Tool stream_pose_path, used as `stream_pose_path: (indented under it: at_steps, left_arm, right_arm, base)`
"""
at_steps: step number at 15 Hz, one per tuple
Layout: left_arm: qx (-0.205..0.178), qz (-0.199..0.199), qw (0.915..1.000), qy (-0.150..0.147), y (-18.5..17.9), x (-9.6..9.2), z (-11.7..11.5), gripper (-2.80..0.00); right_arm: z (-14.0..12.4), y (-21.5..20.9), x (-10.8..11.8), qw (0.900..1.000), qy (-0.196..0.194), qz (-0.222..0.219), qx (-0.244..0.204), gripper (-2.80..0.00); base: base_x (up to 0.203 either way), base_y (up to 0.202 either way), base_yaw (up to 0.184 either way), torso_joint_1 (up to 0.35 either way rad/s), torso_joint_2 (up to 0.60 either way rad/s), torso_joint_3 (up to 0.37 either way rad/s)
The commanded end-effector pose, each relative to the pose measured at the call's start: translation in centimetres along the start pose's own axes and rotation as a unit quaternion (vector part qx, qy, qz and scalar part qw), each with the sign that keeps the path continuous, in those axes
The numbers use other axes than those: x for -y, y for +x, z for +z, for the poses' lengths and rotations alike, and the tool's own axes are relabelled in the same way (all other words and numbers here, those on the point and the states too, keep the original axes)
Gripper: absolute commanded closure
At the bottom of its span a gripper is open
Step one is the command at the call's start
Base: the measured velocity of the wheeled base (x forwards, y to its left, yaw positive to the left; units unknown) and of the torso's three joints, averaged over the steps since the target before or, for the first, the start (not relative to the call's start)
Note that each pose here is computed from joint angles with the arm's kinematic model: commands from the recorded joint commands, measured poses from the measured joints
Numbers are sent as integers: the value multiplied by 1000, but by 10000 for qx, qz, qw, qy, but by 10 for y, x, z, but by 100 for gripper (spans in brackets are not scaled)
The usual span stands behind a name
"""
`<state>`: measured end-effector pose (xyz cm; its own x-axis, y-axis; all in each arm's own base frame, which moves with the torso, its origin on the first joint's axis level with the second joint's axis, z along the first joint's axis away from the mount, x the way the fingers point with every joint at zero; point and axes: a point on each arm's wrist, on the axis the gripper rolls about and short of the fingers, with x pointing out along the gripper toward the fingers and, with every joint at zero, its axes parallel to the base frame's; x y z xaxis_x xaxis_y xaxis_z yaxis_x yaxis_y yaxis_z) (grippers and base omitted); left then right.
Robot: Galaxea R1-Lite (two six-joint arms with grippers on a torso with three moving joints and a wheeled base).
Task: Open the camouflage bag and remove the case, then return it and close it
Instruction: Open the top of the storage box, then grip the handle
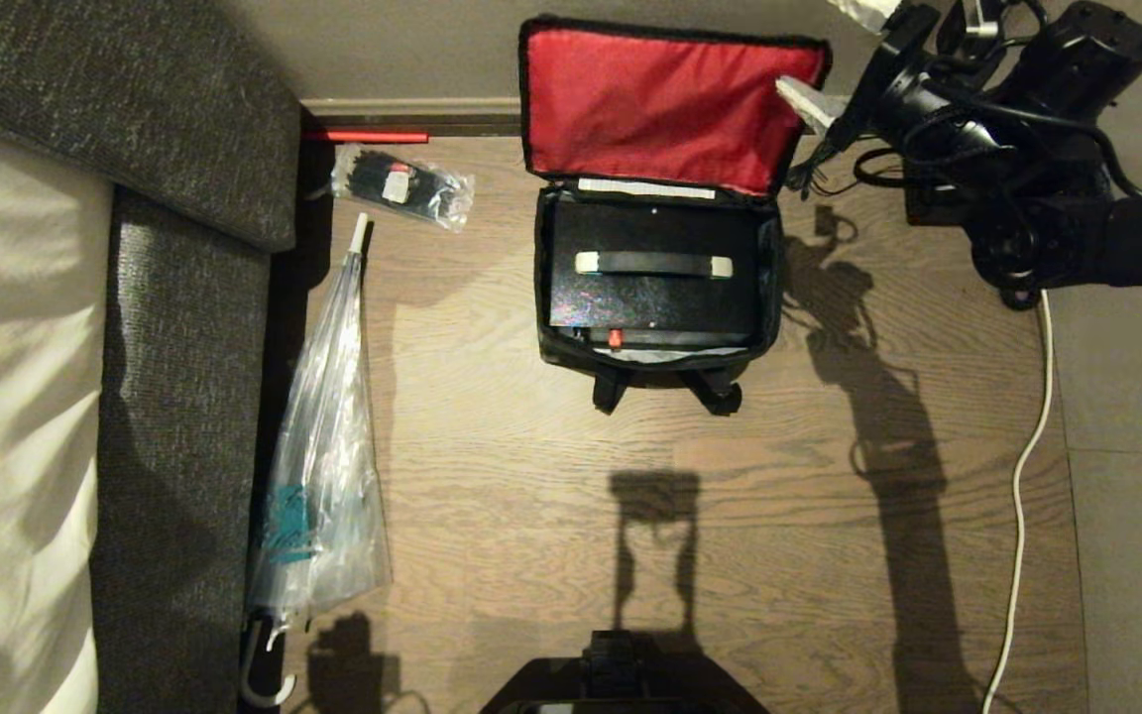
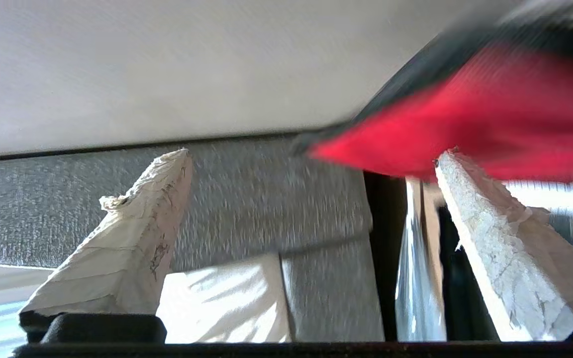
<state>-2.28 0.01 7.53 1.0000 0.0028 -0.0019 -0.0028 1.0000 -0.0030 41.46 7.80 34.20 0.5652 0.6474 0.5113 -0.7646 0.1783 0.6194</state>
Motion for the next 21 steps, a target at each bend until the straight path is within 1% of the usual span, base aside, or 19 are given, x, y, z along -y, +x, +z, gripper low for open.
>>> stream_pose_path:
  at_steps: [1, 3, 8, 11, 13, 14, 15, 16, 17, 19, 21]
  left_arm:
    - [-6, 2, 10000, -1, 0, 0, 0, 0]
    - [2, 2, 10000, -3, 0, 0, 0, 0]
    - [-3, 2, 10000, -2, 0, 0, 0, 0]
    - [-6, 2, 10000, 0, 0, 0, 0, 0]
    - [-6, 2, 10000, 0, 0, 0, 0, 0]
    - [-6, 2, 10000, 0, 0, 0, 0, 0]
    - [-3, 2, 10000, -2, 0, 0, 0, 0]
    - [-6, 2, 10000, -7, 0, 0, 0, 0]
    - [-6, 2, 10000, -8, 0, 0, 0, 0]
    - [1, 2, 10000, 0, 0, 0, 0, 0]
    - [0, 2, 10000, -3, 0, 0, 0, 0]
  right_arm:
    - [1, 1, 10, 9998, -167, 79, 50, -280]
    - [-2, 0, 18, 9990, -454, 13, 52, -280]
    - [-14, -12, 29, 9966, -603, -532, -189, -280]
    - [-34, -32, 38, 9901, -606, -1149, -532, -280]
    - [-50, -48, 37, 9842, -514, -1526, -736, -280]
    - [-57, -56, 32, 9817, -452, -1656, -821, -280]
    - [-62, -62, 24, 9802, -432, -1715, -894, 0]
    - [-66, -67, 15, 9780, -414, -1784, -995, 0]
    - [-75, -72, 7, 9740, -400, -1885, -1192, 0]
    - [-90, -85, -4, 9665, -414, -2041, -1503, 0]
    - [-99, -99, -18, 9622, -389, -2114, -1675, 0]
  base:
    - [0, 0, 0, 0, 0, 0]
    - [0, 0, 0, 0, 0, 0]
    - [0, 0, 0, 0, 0, 0]
    - [0, 0, 0, 0, 0, 0]
    - [0, 0, 0, 0, 0, 0]
    - [0, 0, 0, 0, 0, 0]
    - [0, 0, 0, 0, 0, 0]
    - [0, 0, 0, 0, 0, 0]
    - [0, 0, 0, 0, 0, 0]
    - [0, 0, 0, 0, 0, 0]
    - [0, 0, 0, 0, 0, 0]
